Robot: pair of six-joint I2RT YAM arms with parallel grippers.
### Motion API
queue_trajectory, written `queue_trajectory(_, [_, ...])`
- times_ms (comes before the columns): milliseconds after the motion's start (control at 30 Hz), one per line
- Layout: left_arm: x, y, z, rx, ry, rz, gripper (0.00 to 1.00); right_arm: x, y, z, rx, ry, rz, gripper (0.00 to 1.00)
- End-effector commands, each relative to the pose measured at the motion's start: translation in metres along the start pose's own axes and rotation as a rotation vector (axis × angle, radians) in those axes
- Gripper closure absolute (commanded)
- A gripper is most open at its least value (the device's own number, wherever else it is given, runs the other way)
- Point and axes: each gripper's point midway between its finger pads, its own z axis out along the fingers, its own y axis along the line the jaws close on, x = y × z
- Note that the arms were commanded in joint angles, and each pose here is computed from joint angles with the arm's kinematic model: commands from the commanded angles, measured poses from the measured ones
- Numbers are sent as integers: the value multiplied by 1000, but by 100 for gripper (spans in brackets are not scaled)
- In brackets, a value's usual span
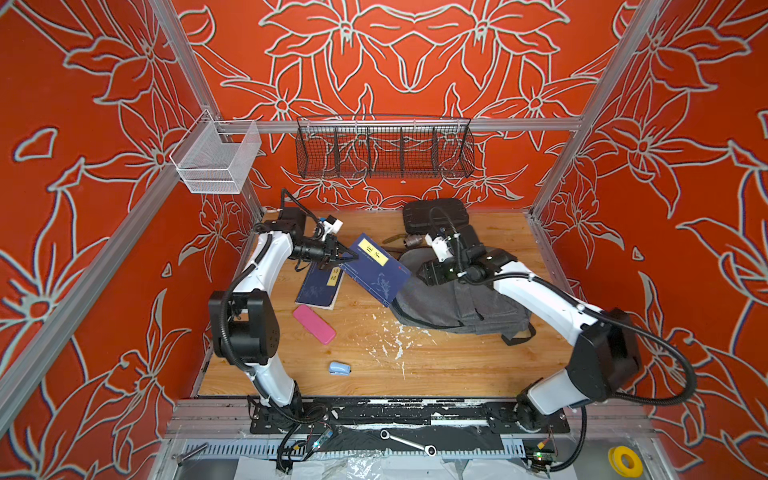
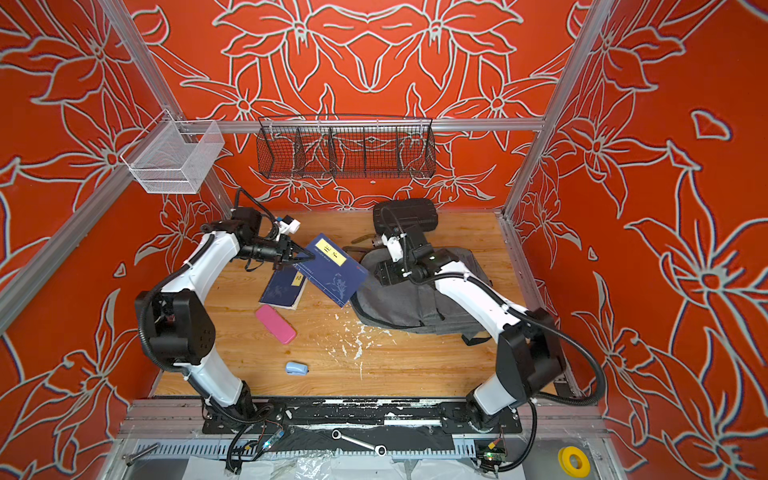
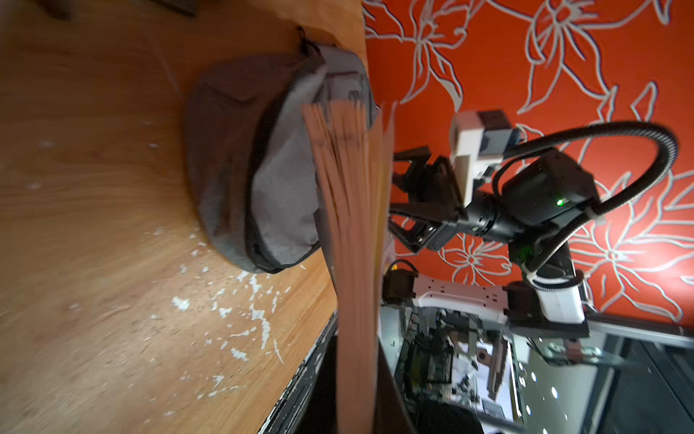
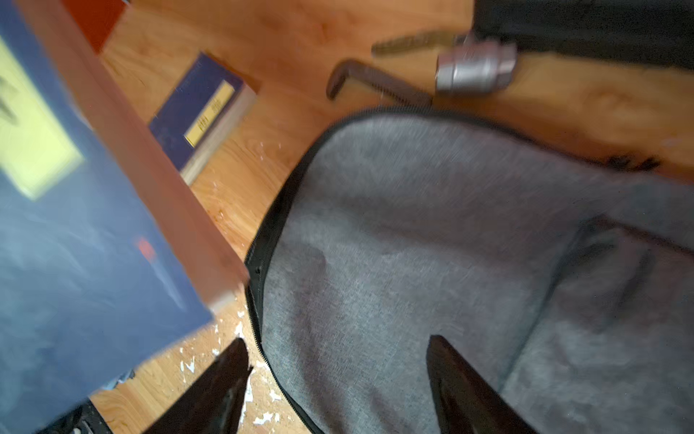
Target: Pack the student bag
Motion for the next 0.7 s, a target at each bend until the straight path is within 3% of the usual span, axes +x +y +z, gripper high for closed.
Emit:
queue_trajectory(0, [-21,2,-26,-115,-140,26,100,25,15,25,36,79,15,21])
queue_trajectory(233, [-25,17,-31,-210,-173,29,100,41,31,69,71,184,-12,17])
queue_trajectory(333, [-25,20,-32,-226,-173,29,100,53,14,79,169,222,-1,21])
queue_trajectory(467, [-24,19,-33,-236,-175,37,100,51,2,77,232,207,-18,42])
queue_trajectory(533, [-24,18,-34,-238,-181,41,100,50,4,74,227,209,-28,58])
queue_trajectory(600, [-24,15,-35,-239,-186,43,100,44,10,64,201,189,-36,80])
queue_trajectory(667, [-24,8,-33,-228,-193,55,100,30,18,42,169,119,-24,91])
